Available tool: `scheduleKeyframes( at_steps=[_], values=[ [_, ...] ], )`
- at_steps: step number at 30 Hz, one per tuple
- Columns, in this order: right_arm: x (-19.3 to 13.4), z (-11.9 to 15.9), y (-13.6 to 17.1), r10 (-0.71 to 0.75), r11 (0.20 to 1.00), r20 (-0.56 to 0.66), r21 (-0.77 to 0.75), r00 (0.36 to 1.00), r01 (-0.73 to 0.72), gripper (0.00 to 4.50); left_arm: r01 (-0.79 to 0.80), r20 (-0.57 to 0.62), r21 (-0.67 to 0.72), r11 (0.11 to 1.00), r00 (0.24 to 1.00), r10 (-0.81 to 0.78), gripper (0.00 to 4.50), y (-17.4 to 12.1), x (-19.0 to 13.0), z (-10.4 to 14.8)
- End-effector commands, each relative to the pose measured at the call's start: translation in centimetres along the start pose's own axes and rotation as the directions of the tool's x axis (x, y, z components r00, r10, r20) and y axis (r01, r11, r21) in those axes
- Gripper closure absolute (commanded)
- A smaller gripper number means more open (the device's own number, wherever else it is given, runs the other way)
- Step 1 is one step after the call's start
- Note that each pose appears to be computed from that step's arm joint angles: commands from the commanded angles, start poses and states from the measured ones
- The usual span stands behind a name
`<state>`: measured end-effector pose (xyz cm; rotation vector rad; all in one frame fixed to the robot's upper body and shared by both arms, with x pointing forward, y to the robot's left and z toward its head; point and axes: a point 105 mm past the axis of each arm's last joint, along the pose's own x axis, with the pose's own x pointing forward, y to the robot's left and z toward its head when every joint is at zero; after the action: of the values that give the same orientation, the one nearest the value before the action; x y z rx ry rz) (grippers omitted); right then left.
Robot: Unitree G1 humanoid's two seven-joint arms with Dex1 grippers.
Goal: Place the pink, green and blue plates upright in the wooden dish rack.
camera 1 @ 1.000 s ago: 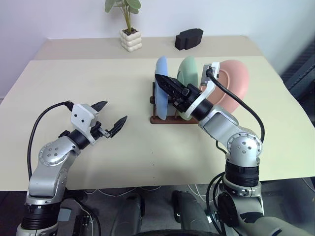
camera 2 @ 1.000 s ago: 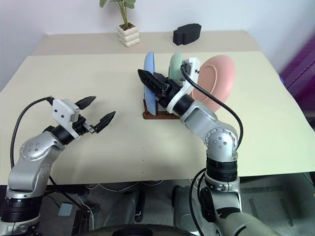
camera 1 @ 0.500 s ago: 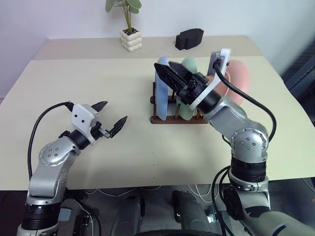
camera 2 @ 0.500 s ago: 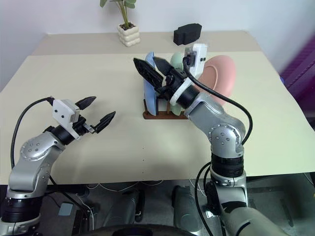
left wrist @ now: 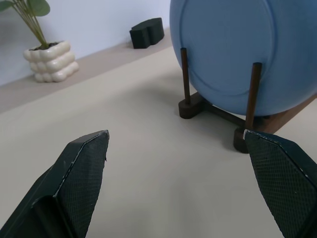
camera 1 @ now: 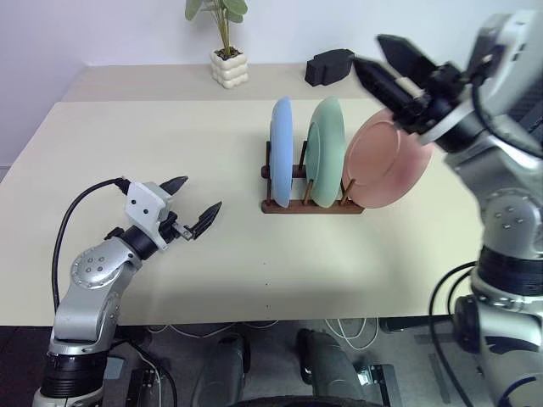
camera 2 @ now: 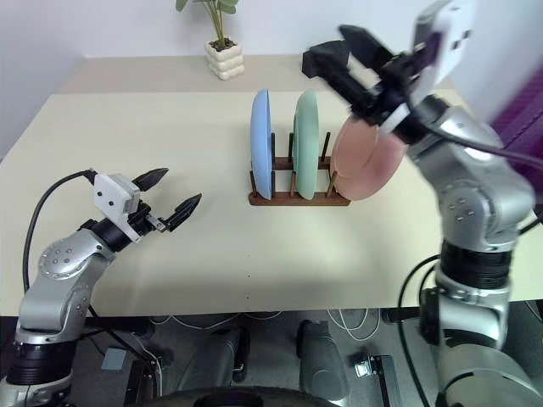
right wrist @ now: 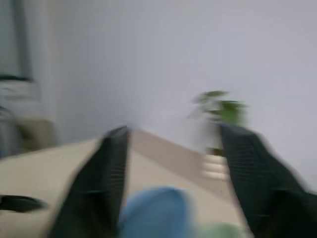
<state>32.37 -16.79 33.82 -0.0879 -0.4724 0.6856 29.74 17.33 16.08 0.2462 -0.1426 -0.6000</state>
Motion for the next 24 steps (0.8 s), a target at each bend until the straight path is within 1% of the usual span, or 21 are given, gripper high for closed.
scheduleKeyframes(
  at_steps=[1,2,3,6,7,9,13,15,17,21,24],
  values=[
    [-2.4,0.9,-3.9,-0.14,0.983,-0.029,-0.125,0.99,0.136,3.93,0.084,0.058,-0.007,0.996,0.995,-0.084,0.0,-1.0,0.6,1.4],
    [-2.9,0.6,-4.7,-0.173,0.975,-0.055,-0.152,0.983,0.163,4.4,0.118,0.058,-0.012,0.993,0.991,-0.117,0.0,-1.4,0.7,1.5],
    [-3.6,0.2,-5.6,-0.215,0.963,-0.091,-0.186,0.972,0.195,4.46,0.162,0.058,-0.021,0.987,0.985,-0.16,0.0,-1.9,0.7,1.6],
    [-5.4,-1.7,-7.5,-0.318,0.915,-0.215,-0.326,0.923,0.239,4.46,0.277,0.057,-0.058,0.959,0.96,-0.274,0.0,-3.5,0.6,1.6],
    [-5.7,-2.0,-7.7,-0.338,0.9,-0.237,-0.366,0.911,0.238,4.46,0.302,0.055,-0.068,0.951,0.953,-0.298,0.0,-3.8,0.5,1.5],
    [-6.3,-2.6,-8.0,-0.364,0.886,-0.274,-0.395,0.89,0.241,4.46,0.355,0.05,-0.09,0.931,0.935,-0.352,0.0,-4.5,0.4,1.4],
    [-7.1,-4.1,-8.1,-0.397,0.869,-0.346,-0.44,0.85,0.227,4.46,0.372,0.051,-0.096,0.923,0.928,-0.369,0.0,-4.7,0.7,1.4],
    [-7.3,-5.0,-7.8,-0.391,0.869,-0.387,-0.455,0.835,0.195,4.46,0.37,0.051,-0.091,0.924,0.929,-0.367,0.0,-4.7,0.8,1.4],
    [-7.2,-5.7,-7.2,-0.37,0.876,-0.409,-0.452,0.834,0.168,4.46,0.367,0.05,-0.088,0.926,0.93,-0.364,0.0,-4.7,0.8,1.4],
    [-6.1,-6.1,-5.3,-0.28,0.907,-0.418,-0.409,0.864,0.096,4.46,0.356,0.042,-0.082,0.931,0.934,-0.354,0.0,-4.5,0.7,1.3],
    [-5.5,-6.1,-4.5,-0.239,0.919,-0.415,-0.389,0.878,0.066,4.46,0.344,0.035,-0.081,0.935,0.939,-0.342,0.0,-4.5,0.5,1.2]
  ],
)
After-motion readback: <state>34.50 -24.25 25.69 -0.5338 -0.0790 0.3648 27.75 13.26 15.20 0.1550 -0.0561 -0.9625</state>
